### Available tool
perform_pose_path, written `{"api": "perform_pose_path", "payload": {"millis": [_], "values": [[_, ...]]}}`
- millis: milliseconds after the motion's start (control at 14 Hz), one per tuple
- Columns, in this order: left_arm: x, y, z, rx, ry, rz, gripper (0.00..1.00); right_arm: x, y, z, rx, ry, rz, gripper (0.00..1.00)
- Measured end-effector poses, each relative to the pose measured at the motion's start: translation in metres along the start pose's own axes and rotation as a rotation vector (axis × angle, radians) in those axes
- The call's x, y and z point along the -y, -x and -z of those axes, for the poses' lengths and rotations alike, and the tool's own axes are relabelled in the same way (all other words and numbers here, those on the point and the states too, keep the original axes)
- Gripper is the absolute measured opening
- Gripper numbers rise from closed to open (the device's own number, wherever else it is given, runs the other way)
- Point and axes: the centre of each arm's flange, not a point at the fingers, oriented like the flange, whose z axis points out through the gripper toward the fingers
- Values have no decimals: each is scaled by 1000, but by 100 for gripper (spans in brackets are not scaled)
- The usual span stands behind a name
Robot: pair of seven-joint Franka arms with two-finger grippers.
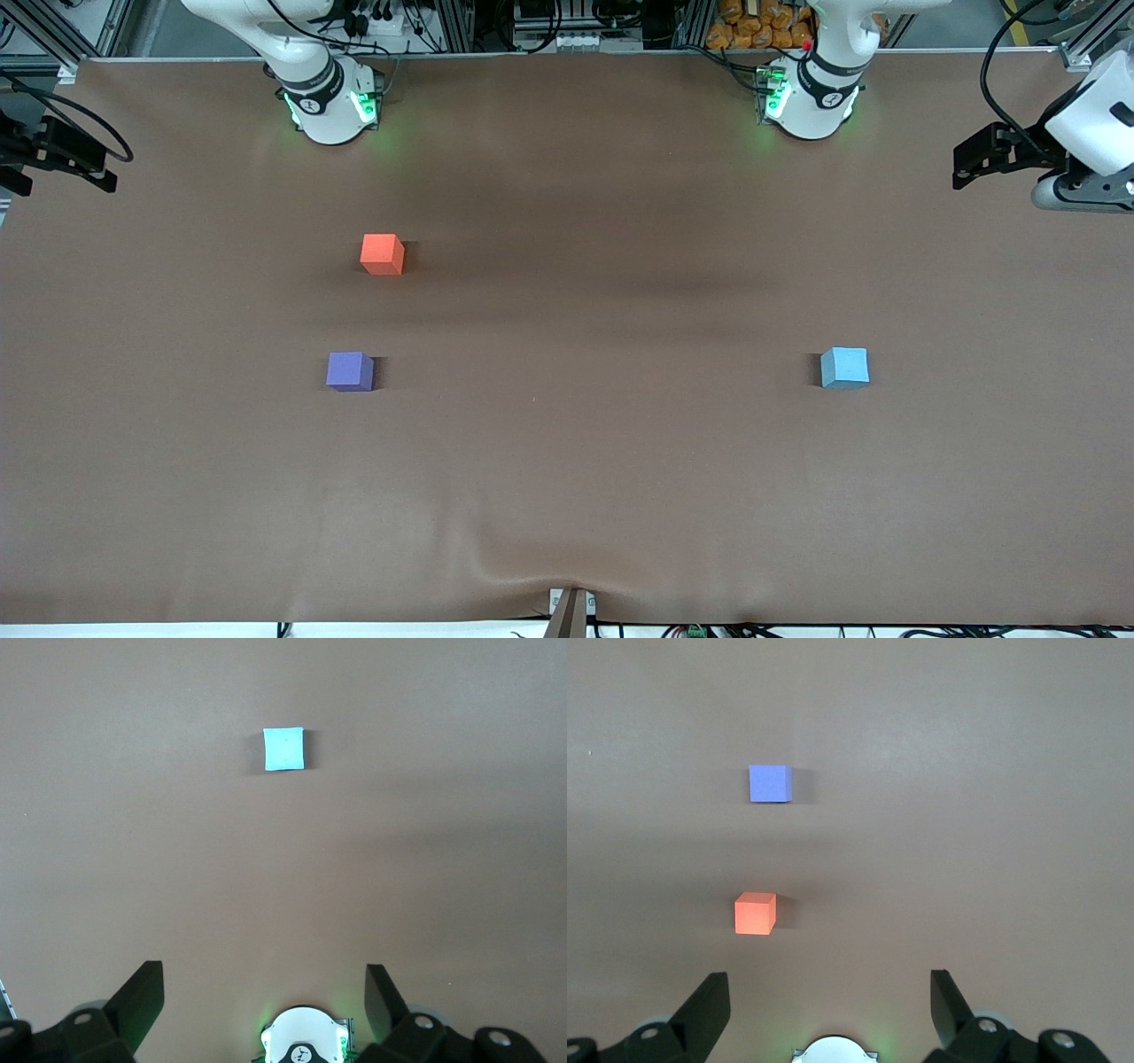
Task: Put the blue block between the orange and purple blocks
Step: 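Move the left gripper toward the light blue cube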
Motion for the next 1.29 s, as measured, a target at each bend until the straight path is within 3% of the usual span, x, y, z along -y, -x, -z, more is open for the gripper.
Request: {"api": "perform_pose_path", "payload": {"millis": [571, 1286], "values": [[-4, 0, 7, -15, -1, -7, 100, 0, 0, 0, 0, 0, -1, 100], [-48, -23, -31, 69, -8, -91, 100, -1, 0, 0, 0, 0, -2, 100]]}}
